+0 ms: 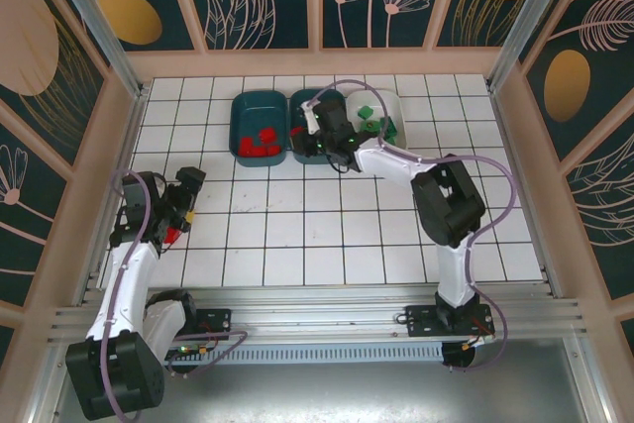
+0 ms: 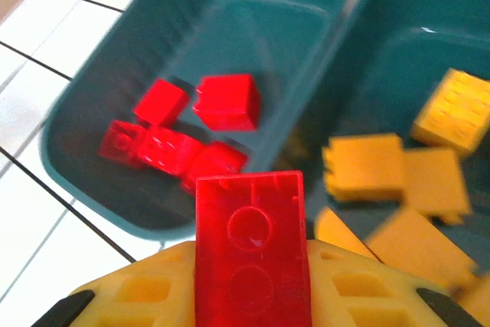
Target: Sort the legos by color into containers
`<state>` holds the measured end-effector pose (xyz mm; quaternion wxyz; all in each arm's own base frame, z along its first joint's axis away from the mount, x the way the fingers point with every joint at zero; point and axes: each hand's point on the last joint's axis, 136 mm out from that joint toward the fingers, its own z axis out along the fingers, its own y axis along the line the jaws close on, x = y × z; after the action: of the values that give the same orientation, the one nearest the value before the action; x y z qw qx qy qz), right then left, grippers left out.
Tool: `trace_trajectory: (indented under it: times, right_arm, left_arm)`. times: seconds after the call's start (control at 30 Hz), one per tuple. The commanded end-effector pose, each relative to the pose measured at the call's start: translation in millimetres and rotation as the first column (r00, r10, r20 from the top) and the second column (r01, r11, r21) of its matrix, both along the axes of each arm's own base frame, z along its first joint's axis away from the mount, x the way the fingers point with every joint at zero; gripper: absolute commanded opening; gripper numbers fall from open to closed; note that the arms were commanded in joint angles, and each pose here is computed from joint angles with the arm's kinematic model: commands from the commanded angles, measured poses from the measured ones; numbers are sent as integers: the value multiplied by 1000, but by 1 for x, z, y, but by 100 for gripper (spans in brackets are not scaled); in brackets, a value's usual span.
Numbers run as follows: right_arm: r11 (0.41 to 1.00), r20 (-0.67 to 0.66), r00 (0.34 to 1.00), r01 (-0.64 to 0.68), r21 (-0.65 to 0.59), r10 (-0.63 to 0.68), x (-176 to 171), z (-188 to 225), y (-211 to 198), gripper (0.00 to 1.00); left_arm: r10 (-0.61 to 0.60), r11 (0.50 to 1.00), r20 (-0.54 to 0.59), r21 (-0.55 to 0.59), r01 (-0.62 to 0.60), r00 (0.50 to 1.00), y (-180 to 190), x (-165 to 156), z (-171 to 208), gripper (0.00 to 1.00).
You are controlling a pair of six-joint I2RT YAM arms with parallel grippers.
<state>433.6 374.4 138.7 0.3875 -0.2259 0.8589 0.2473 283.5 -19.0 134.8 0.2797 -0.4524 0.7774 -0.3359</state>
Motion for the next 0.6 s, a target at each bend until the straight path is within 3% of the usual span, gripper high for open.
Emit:
trace_trajectory:
  times: [0.0, 0.17, 0.23, 0.37, 0.57]
  right_arm:
    - [997, -23, 998, -62, 56, 63, -1, -1, 39, 16]
    - [994, -60, 995, -79, 76, 83, 16, -12, 65, 20]
    - [994, -65, 994, -83, 78, 88, 20, -13, 71, 30]
    - [993, -32, 995, -89, 79, 91, 19, 5, 80, 58]
    - [994, 77, 997, -37, 105, 29, 7, 76, 82, 60]
  left_arm:
    - [-17, 1000, -3, 15, 18, 1000, 0, -5, -5, 99]
    - [30, 998, -72, 49, -27, 997, 8, -18, -13, 98]
    - [27, 998, -75, 52, -23, 997, 8, -21, -14, 98]
    - [47, 996, -76, 76, -41, 996, 12, -25, -11, 98]
    - [266, 939, -171, 267, -215, 949, 56, -49, -7, 98]
